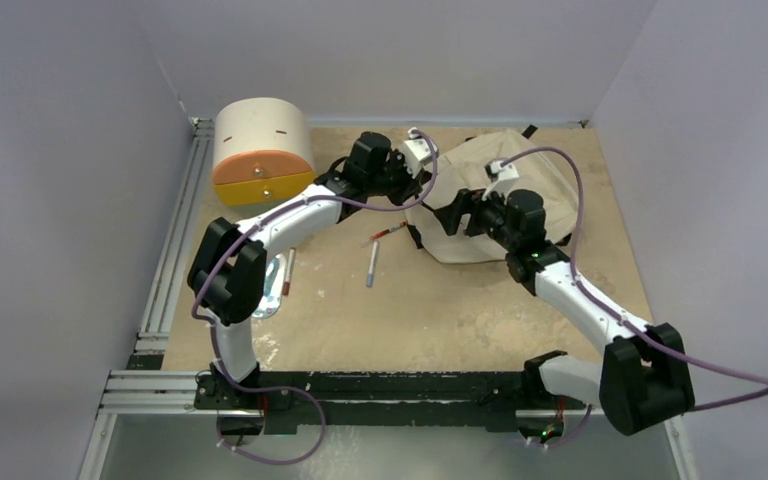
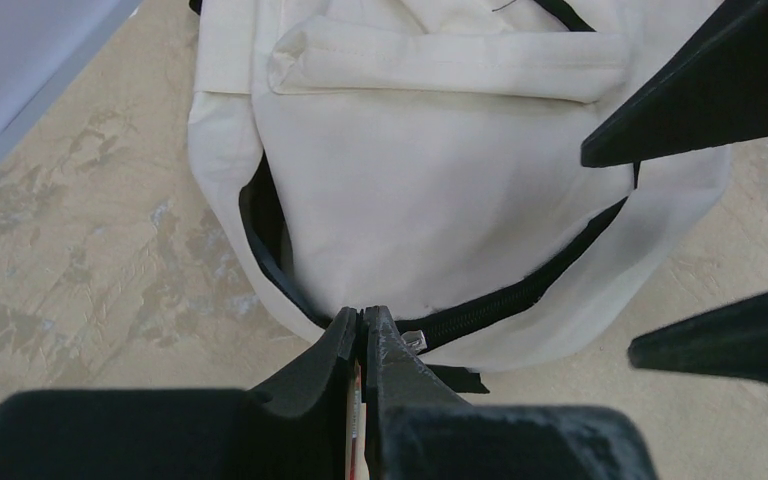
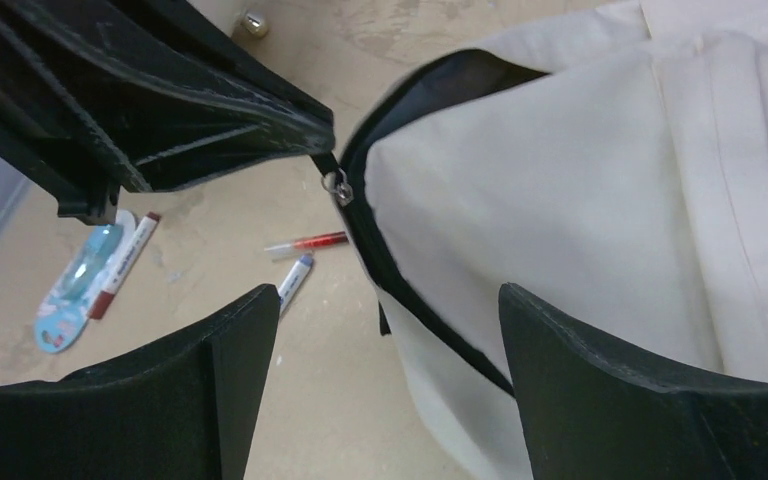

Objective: Pack the student bag
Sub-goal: Zip the student bag at the center of the board.

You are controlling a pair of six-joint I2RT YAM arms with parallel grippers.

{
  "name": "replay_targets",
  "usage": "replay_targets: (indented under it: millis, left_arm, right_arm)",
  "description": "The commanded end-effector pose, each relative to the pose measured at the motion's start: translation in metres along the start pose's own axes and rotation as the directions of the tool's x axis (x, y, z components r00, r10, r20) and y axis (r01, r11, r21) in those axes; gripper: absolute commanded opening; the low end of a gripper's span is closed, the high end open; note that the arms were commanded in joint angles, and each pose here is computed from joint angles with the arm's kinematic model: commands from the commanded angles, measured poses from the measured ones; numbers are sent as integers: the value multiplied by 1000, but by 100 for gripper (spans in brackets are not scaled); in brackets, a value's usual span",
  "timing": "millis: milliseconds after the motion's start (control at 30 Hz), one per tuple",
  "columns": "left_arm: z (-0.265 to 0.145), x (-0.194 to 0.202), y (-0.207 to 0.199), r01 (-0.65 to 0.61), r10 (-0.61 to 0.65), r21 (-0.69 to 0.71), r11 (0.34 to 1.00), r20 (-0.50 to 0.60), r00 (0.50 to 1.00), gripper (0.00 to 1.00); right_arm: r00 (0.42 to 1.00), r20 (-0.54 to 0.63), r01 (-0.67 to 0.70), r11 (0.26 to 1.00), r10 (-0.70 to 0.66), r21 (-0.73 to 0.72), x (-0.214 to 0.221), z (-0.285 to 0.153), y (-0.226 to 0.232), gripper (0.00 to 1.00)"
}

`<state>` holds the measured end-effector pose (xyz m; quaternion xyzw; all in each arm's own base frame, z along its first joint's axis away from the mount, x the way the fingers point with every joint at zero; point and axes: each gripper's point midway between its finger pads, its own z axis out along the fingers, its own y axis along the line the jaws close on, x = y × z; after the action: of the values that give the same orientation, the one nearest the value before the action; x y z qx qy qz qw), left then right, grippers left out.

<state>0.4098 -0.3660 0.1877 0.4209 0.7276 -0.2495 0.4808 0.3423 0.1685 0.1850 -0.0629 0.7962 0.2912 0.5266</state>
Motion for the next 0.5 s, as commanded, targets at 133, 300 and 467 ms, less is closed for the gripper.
replay_targets:
  millis: [133,300,467]
  left_arm:
    - [-3,-32,16,-1,3,-34,999,58,998,0]
    - [-1,-29,13,22,-21,-16,1000,48,999,0]
    - [-1,-31,10,27,-28,1,1000,51,998,0]
  right_arm:
    - [962,84,262,965,-260,-9,-25,34,25,85]
    - [953,65,293,954,-297,62,-18,51,12,79]
    - [945,51,315,942,-322,118,-15,63,6,70]
